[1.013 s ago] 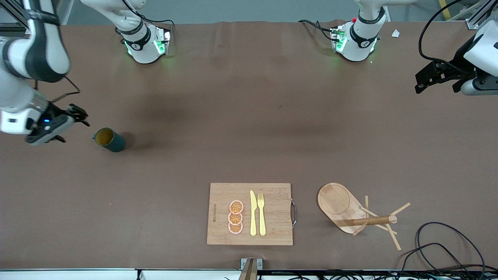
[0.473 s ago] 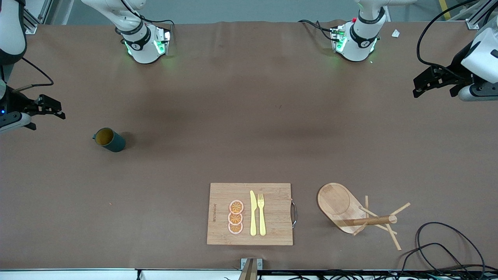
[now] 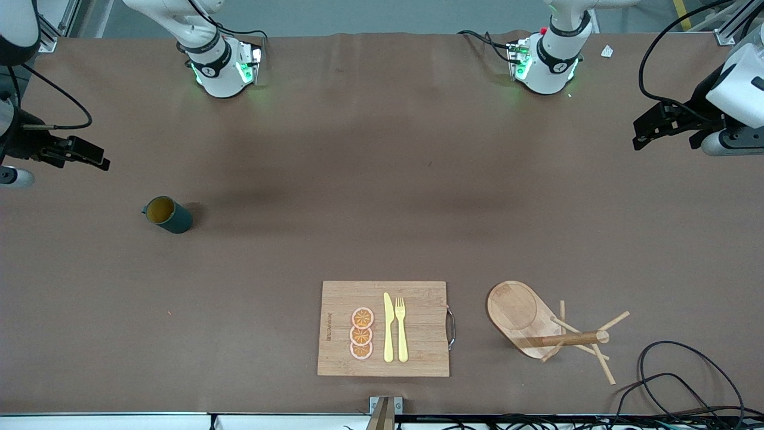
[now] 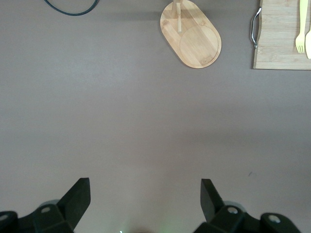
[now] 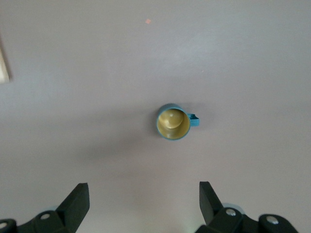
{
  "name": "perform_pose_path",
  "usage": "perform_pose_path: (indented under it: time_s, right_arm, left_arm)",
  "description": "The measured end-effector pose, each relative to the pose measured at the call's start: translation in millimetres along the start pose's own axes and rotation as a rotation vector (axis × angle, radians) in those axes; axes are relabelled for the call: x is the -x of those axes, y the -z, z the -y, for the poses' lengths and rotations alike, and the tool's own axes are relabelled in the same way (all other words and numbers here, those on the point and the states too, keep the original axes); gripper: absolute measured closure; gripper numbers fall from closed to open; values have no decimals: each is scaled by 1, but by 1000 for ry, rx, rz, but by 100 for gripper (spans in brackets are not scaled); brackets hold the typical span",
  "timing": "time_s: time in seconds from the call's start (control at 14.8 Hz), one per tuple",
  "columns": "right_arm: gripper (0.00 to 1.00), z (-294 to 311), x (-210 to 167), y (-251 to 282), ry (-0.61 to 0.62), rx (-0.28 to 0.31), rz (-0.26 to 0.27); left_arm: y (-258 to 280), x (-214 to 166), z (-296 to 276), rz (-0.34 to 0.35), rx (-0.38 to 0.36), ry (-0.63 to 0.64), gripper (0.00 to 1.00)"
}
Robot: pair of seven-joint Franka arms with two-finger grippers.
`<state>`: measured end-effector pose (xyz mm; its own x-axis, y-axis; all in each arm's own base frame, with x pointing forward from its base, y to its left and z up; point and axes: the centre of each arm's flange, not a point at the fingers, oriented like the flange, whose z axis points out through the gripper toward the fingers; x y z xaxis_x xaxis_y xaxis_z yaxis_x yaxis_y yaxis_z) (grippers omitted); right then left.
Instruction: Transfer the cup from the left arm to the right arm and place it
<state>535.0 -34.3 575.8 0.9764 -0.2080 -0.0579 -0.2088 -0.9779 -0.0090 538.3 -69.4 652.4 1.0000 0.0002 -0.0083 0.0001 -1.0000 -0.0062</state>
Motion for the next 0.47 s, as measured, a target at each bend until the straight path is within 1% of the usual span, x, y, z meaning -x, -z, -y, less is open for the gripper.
perform_pose_path:
  time_s: [0.07,0.14,0.34,0.47]
  right_arm:
    - [0,12,1,10,-43,5,-23]
    - [0,20,2,19,-50,8,-39]
    - [0,20,1,31,-21,8,-67]
    - [0,12,-5,41,-19,2,-105]
  left_arm:
    - [0,0,0,0,0,0,0]
    - [0,0,0,0,0,0,0]
    - [0,0,-1,0,0,-1,0]
    - [0,0,-2,0,0,-4,0]
